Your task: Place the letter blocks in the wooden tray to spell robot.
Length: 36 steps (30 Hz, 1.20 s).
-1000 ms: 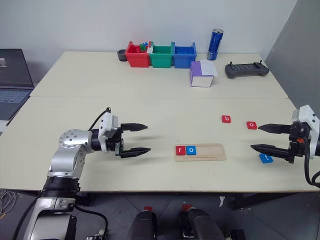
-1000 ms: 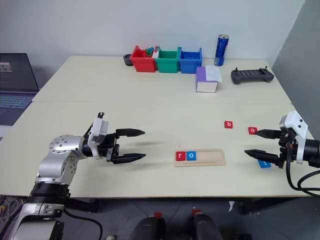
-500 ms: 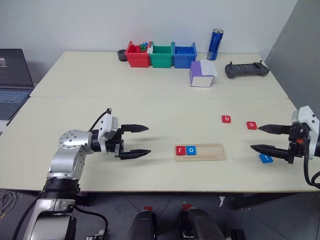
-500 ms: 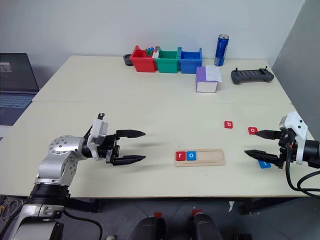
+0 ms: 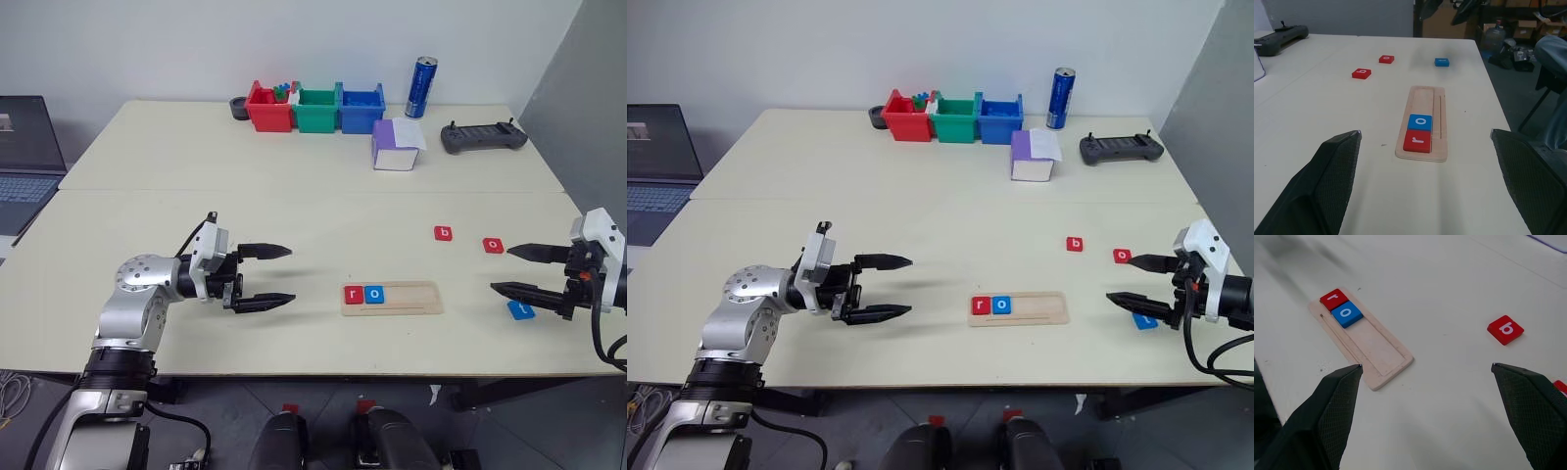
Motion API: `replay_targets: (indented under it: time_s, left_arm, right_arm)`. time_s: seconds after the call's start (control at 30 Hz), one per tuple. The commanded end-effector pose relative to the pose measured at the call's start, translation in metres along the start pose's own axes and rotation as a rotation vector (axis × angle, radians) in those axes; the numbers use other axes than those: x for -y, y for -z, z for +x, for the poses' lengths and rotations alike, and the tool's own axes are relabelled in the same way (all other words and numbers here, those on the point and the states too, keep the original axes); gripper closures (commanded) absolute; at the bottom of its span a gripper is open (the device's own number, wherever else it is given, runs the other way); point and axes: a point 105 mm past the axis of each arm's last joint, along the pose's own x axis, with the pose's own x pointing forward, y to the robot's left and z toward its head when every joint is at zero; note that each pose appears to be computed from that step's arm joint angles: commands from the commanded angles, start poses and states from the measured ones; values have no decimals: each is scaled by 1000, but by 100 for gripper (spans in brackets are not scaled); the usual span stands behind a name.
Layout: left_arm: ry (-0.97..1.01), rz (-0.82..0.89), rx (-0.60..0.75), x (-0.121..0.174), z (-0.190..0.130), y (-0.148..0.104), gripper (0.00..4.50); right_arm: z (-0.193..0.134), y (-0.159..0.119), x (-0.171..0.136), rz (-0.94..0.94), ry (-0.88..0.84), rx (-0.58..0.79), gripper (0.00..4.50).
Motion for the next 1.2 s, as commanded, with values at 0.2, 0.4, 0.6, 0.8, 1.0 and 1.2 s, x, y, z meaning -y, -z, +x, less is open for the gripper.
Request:
replay_targets:
  time_s: [0.2,0.4,0.6,0.8,1.0,1.2]
  left_arm:
    - [2,7,22,3,1,-5,2]
    - [4,6,18,1,1,-5,2]
    - [-1,3,17,2,1,-4,2]
    - [-6,1,19,3,1,-4,2]
    - [1,-10,14,6,-3,-1,2]
    - [43,-17,-11,13,-1,3,2]
  right_arm:
    - [8,-15,27,63,319,155,0]
    - [50,-11,39,198,555,150,0]
    - [99,-13,30,315,716,116,0]
    - [105,-7,41,373,858,74,0]
    - [111,-9,40,386,855,73,0]
    - [128,-13,46,387,850,73,0]
